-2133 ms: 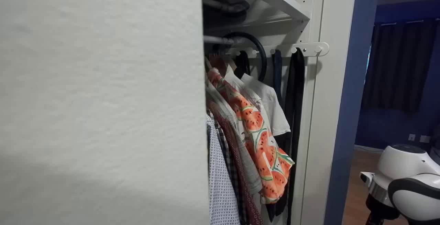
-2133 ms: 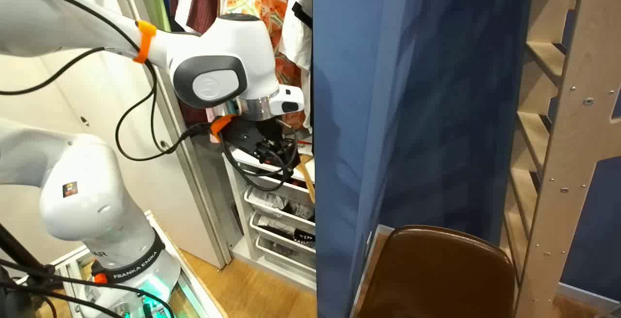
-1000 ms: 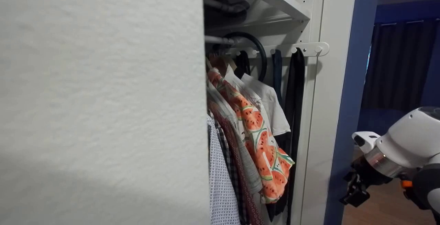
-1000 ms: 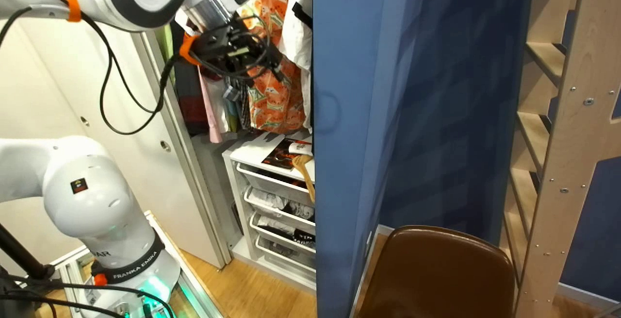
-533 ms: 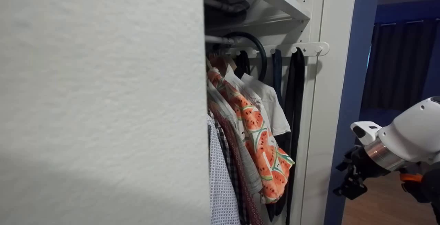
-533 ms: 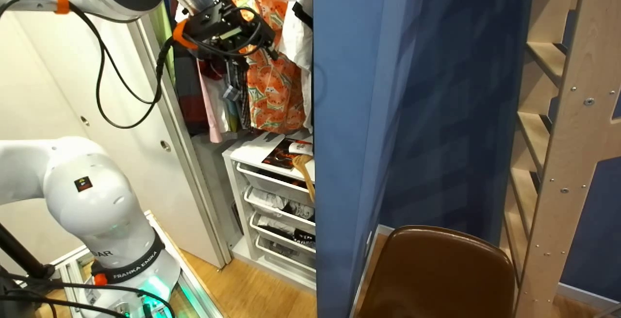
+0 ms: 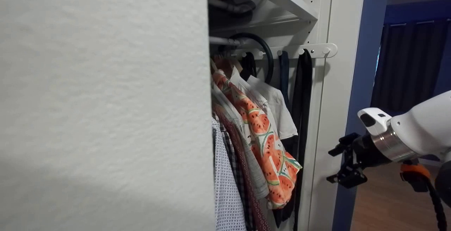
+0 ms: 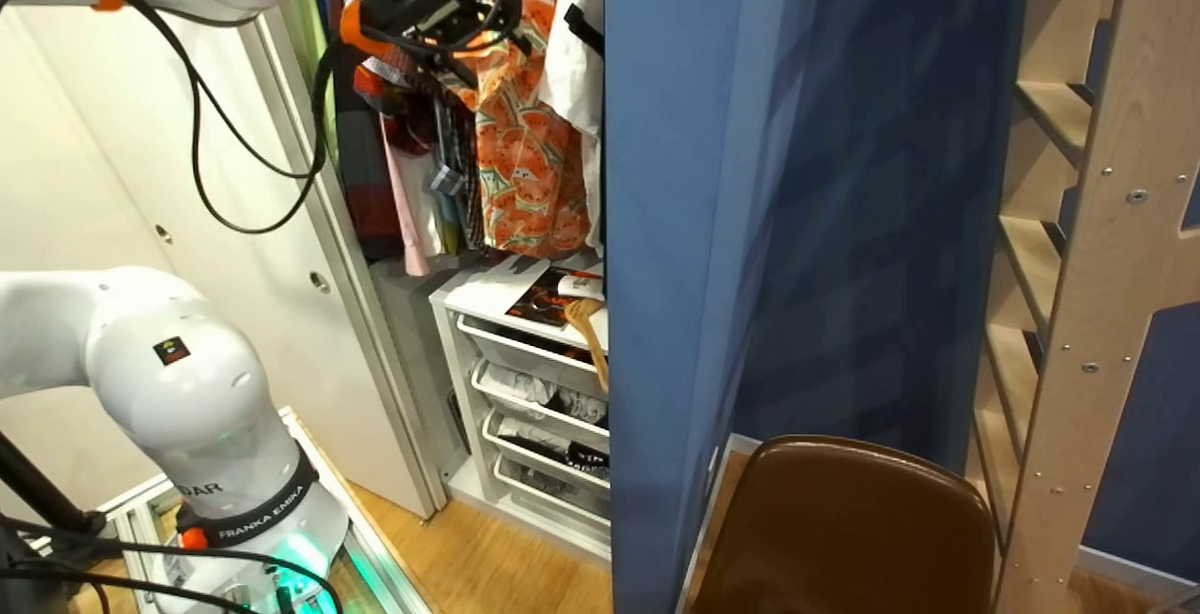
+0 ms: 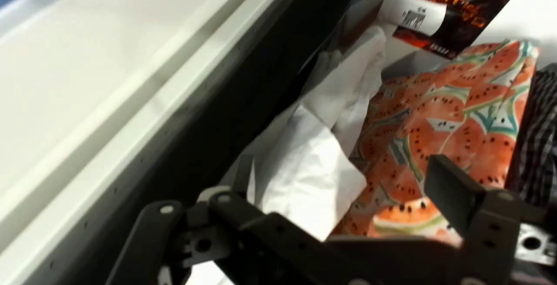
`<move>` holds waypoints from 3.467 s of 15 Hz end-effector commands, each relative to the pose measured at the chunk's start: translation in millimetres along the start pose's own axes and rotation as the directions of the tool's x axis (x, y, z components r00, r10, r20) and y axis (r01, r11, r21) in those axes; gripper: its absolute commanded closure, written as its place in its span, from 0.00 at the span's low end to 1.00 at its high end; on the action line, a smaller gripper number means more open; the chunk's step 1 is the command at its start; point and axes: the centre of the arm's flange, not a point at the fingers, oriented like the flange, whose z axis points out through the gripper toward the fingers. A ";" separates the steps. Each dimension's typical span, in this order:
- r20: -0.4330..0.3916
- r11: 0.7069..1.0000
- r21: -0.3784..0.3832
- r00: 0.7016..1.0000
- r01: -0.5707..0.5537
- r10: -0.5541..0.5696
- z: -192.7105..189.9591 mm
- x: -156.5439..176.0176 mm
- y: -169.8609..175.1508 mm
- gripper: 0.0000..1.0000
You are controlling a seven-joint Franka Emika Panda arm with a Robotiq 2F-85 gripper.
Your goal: Hang two shirts on the first and second hooks, respectively
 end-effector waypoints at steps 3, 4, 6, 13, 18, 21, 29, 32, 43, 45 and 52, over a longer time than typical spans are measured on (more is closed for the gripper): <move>-0.258 0.984 -0.088 0.950 0.158 -0.176 -32.1 76.6 42.5 0.00; -0.309 0.981 -0.103 0.932 0.164 -0.189 -37.8 89.5 48.7 0.00; -0.376 0.983 -0.098 0.909 0.153 -0.179 -45.8 112.1 55.4 0.00; -0.374 0.983 -0.096 0.909 0.157 -0.181 -47.0 114.6 43.5 0.00; -0.404 0.992 -0.072 0.907 0.101 -0.122 -43.8 123.3 48.3 0.00; -0.473 0.995 -0.087 0.881 -0.048 0.002 -38.8 149.5 66.0 0.00; -0.552 0.958 0.087 0.787 -0.274 0.276 -9.7 211.6 77.3 0.00; -0.557 0.940 0.104 0.764 -0.325 0.326 5.2 230.1 81.1 0.00; -0.601 0.934 0.115 0.725 -0.337 0.336 4.9 233.4 86.9 0.00; -0.606 0.917 0.131 0.702 -0.377 0.375 5.7 238.8 92.1 0.00; -0.540 0.843 0.221 0.658 -0.489 0.524 22.0 255.6 104.0 0.00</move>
